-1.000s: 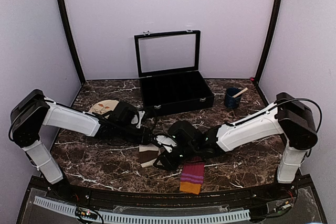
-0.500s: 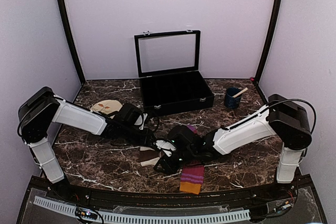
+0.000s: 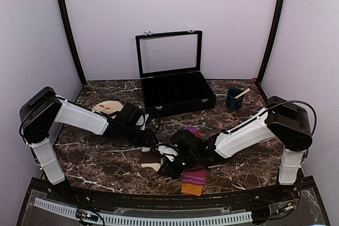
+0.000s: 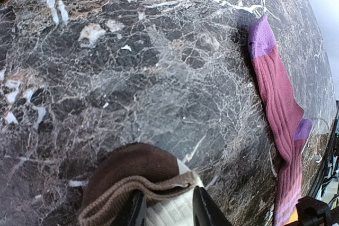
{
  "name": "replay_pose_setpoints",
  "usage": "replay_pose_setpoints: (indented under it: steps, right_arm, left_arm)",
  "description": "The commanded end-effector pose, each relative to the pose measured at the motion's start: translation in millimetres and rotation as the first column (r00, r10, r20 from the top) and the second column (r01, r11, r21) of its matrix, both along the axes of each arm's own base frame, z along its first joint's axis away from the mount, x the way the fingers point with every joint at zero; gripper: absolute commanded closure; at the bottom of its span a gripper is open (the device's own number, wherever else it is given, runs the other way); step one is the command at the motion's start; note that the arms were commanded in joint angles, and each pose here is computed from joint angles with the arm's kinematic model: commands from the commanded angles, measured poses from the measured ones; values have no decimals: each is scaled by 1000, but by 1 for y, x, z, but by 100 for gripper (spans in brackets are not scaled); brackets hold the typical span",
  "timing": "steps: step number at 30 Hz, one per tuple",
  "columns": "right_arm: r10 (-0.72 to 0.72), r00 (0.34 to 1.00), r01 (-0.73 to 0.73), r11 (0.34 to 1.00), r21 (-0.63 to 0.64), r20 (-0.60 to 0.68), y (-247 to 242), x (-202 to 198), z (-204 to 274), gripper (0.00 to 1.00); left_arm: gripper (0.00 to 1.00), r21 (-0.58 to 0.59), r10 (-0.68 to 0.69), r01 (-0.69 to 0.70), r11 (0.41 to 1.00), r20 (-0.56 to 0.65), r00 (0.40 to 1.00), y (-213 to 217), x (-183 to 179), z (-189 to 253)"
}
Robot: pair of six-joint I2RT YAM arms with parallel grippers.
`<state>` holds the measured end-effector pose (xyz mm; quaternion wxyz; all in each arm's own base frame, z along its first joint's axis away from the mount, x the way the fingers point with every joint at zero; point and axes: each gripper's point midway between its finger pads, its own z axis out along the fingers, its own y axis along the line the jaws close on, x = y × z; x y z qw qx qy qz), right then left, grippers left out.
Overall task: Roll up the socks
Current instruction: Adjust the sock at the center of the board.
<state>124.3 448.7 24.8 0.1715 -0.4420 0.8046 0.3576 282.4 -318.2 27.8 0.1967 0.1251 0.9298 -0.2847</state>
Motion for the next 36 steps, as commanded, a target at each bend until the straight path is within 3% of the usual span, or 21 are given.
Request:
replay_pose_setpoints:
  steps: [1, 16, 22, 25, 36]
  right_arm:
    - [35, 999, -35, 999, -1, -42, -1, -13, -6, 98]
    - [-17, 991, 3, 995, -98, -134, -20, -23, -25, 100]
    - [-69, 992, 54, 988, -145, -102, -29, -17, -17, 75]
    - [-88, 994, 78, 988, -135, -66, -30, -10, 0, 68]
    - [-137, 989, 136, 990, -23, -47, -11, 1, 53, 70]
  left_arm:
    - [67, 82, 35, -29, 996, -69, 997, 17, -4, -25]
    - [69, 93, 20, -13, 996, -81, 997, 20, -2, -33]
    - [70, 93, -18, 26, 995, -87, 996, 19, -7, -36]
    - [71, 91, -35, 44, 995, -94, 995, 18, -9, -38]
    - [74, 82, -61, 71, 994, -123, 991, 20, -18, -38]
